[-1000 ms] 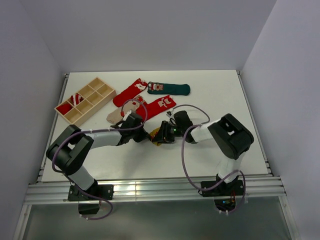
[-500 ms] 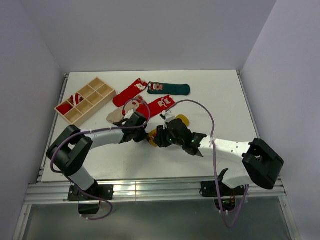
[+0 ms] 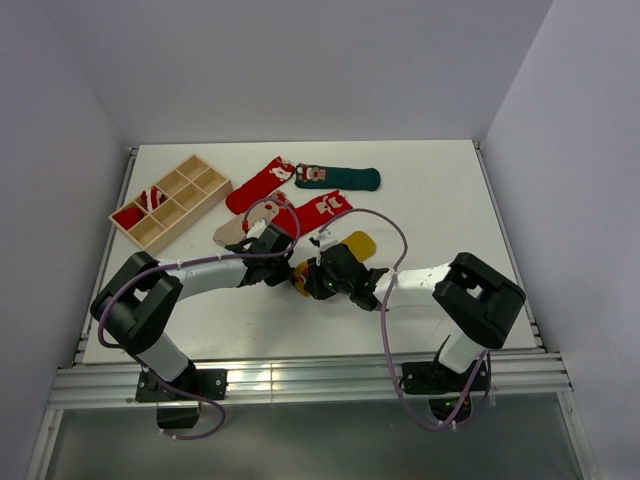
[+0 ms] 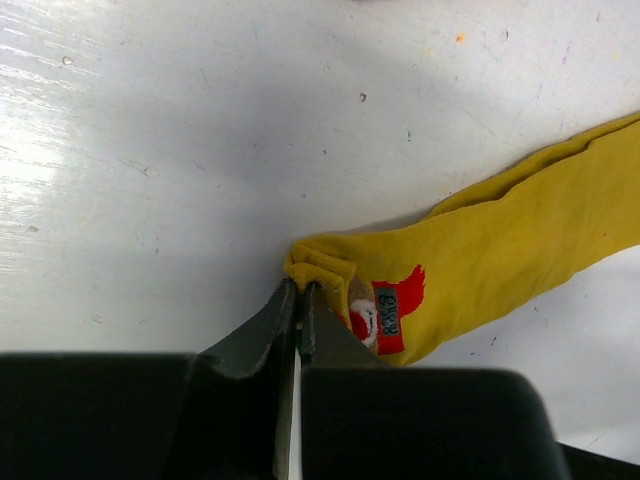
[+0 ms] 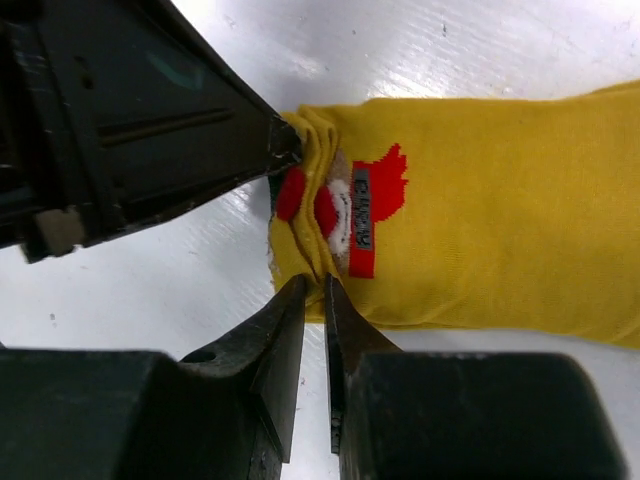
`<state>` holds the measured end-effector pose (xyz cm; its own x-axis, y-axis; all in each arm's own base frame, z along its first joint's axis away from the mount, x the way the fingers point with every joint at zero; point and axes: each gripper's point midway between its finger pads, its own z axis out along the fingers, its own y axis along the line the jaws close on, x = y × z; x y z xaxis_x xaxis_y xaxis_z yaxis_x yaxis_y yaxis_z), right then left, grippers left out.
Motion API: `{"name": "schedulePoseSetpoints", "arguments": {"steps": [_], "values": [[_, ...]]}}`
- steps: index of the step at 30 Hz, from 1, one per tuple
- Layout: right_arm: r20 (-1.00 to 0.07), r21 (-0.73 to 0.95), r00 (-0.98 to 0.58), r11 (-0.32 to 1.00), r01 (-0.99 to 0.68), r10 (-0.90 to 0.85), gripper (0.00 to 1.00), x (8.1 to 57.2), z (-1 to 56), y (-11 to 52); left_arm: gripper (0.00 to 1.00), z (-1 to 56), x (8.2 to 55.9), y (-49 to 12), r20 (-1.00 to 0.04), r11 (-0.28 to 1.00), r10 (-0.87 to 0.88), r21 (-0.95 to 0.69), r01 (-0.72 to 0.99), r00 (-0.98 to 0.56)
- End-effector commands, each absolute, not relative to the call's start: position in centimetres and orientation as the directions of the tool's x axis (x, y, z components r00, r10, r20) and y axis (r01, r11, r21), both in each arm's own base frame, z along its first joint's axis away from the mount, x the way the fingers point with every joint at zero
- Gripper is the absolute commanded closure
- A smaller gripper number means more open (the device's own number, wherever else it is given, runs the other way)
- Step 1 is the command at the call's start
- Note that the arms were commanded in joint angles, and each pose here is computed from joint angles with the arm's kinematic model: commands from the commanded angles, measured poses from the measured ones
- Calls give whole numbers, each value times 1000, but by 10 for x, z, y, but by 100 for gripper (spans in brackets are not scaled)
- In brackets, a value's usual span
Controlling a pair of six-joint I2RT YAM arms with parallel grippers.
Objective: Roll the socks
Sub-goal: Roll the sock at the center of the board.
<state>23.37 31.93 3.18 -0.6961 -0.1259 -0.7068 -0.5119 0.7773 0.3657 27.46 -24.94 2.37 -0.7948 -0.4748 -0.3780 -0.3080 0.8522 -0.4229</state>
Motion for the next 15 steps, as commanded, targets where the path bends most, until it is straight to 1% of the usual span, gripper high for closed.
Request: {"name": "schedulePoseSetpoints", "arguments": {"steps": [1, 3, 6, 10, 12, 13, 15], "values": [[-726, 381, -683, 779, -497, -80, 80, 241, 37, 322, 100, 18, 266, -233, -396, 885, -443, -339, -320, -805], [-716, 346, -694, 820, -456, -83, 82, 244, 30, 310, 100, 19, 267, -234, -398, 885, -443, -339, -320, -803], [-713, 296, -693, 849, -437, -108, 82, 247, 31, 299, 100, 20, 268, -234, -398, 884, -446, -337, -324, -802], [-761, 248, -634, 840, -483, -140, 80, 247, 48, 301, 100, 23, 270, -236, -398, 883, -447, -339, -325, -801], [-794, 246, -593, 819, -518, -136, 75, 244, 61, 309, 100, 22, 270, -236, -398, 884, -446, -334, -326, -802], [-808, 225, -570, 818, -530, -147, 70, 244, 63, 309, 100, 23, 270, -237, -396, 883, -448, -337, -327, -801], [-835, 207, -530, 810, -549, -146, 67, 246, 72, 313, 100, 25, 271, -236, -398, 883, -448, -336, -327, -801]]}}
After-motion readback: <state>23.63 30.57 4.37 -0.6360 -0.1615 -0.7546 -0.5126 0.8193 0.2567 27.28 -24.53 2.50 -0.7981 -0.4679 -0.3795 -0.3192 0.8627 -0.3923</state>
